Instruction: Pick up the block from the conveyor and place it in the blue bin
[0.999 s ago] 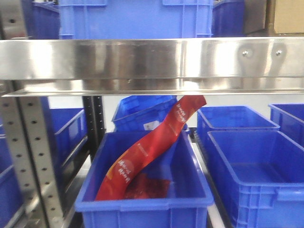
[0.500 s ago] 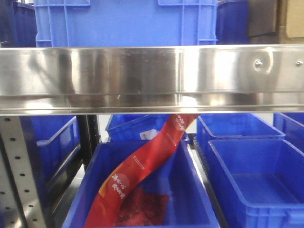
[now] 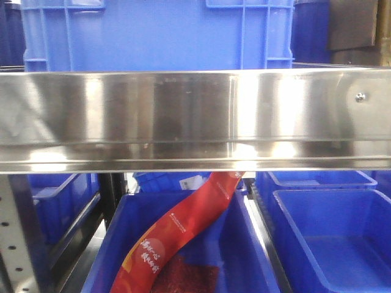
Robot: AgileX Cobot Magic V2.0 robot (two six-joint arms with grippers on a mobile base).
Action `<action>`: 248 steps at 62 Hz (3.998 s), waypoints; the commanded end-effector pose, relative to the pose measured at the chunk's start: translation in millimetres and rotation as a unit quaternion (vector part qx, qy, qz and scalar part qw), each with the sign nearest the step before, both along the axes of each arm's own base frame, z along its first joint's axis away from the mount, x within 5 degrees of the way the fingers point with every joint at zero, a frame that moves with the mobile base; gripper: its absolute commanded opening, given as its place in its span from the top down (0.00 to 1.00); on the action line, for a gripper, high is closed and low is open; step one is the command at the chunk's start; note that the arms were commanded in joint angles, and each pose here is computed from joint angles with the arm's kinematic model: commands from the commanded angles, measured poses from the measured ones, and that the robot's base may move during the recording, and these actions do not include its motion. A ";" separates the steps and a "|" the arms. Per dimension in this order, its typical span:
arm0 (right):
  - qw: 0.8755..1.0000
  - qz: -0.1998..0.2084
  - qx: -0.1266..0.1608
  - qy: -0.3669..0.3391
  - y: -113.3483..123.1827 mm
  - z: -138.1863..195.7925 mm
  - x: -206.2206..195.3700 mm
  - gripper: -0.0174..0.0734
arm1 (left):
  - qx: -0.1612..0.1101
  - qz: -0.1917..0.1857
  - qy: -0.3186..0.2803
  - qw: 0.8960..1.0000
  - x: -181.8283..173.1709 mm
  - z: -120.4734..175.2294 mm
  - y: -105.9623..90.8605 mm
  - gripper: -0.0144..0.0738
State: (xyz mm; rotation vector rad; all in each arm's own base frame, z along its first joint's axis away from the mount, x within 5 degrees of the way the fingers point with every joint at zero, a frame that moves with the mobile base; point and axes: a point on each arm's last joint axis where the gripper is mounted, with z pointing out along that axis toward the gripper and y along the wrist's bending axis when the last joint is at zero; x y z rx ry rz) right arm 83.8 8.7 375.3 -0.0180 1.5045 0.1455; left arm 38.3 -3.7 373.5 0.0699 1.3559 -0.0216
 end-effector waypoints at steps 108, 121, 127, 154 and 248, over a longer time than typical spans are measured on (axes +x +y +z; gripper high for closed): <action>0.987 0.158 -0.005 0.009 85.5 50.3 127.1 0.99 | 0.033 -0.171 0.135 0.975 143.2 73.2 -72.2 0.96; 0.981 0.195 -0.006 0.010 126.1 50.9 164.6 0.99 | 0.050 -0.214 0.121 0.968 197.7 65.7 -124.2 0.96; 0.981 0.196 -0.004 0.003 135.4 43.4 180.2 0.99 | 0.033 -0.217 0.138 0.966 222.8 56.1 -138.1 0.96; 0.979 0.196 -0.020 0.056 144.7 18.6 197.1 0.85 | 0.002 -0.223 0.197 0.955 252.7 35.0 -155.2 0.90; 0.991 0.076 0.035 0.105 31.6 -38.9 69.8 0.99 | -0.055 -0.099 0.200 0.973 117.0 -19.6 -34.8 0.96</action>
